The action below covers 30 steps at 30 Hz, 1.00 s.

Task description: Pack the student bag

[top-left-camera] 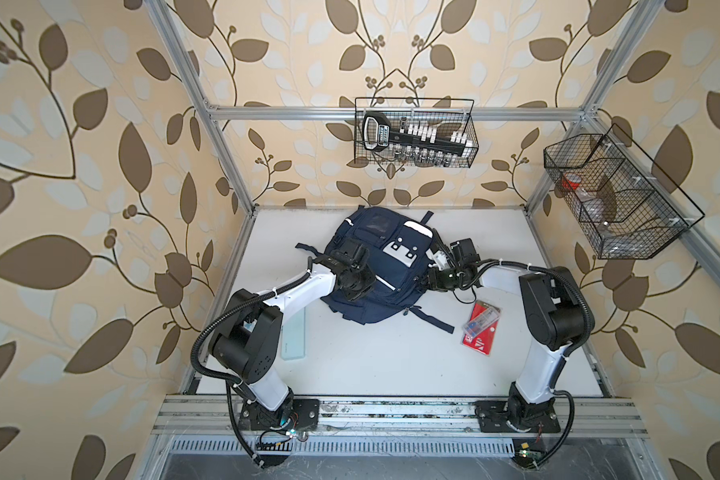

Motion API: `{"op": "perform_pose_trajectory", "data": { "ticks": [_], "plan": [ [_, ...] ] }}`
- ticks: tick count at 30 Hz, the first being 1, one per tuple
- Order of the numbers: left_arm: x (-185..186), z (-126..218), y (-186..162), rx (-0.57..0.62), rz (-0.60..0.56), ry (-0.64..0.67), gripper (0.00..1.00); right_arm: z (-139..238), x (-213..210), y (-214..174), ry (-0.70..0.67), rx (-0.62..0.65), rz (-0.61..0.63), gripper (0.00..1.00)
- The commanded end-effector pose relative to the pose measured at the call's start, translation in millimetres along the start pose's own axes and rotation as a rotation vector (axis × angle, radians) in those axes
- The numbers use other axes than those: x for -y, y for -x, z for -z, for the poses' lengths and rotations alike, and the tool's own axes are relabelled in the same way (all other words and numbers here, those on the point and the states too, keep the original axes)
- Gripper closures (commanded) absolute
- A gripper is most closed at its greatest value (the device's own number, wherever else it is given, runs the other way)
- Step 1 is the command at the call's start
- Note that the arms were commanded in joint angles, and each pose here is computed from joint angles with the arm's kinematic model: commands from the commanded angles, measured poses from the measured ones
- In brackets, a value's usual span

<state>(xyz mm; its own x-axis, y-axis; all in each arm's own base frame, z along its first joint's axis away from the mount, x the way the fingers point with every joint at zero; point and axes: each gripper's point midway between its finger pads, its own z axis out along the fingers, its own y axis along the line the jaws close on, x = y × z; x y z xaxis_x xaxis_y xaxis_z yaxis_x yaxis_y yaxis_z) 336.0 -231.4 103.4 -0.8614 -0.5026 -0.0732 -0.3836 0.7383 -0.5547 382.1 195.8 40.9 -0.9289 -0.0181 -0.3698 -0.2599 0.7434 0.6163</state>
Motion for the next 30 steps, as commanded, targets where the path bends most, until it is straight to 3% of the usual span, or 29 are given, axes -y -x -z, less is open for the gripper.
{"op": "perform_pose_trajectory", "data": {
  "ticks": [1,9,15,20,30],
  "plan": [
    [15,14,-1,0.026,-0.049,-0.063,1.0,1,-1,-8,0.002,-0.009,-0.012,0.7],
    [8,12,0,0.023,-0.047,-0.043,1.0,5,7,1,-0.067,0.02,0.001,0.89],
    [4,7,0,0.02,-0.053,-0.028,1.0,28,1,17,-0.148,0.075,0.029,0.97],
    [-2,1,-1,0.011,-0.049,-0.011,1.0,43,-13,28,-0.193,0.102,0.081,0.98],
    [-2,2,-2,0.014,-0.054,-0.016,1.0,14,-1,14,-0.232,0.007,0.105,0.96]
  ]
}}
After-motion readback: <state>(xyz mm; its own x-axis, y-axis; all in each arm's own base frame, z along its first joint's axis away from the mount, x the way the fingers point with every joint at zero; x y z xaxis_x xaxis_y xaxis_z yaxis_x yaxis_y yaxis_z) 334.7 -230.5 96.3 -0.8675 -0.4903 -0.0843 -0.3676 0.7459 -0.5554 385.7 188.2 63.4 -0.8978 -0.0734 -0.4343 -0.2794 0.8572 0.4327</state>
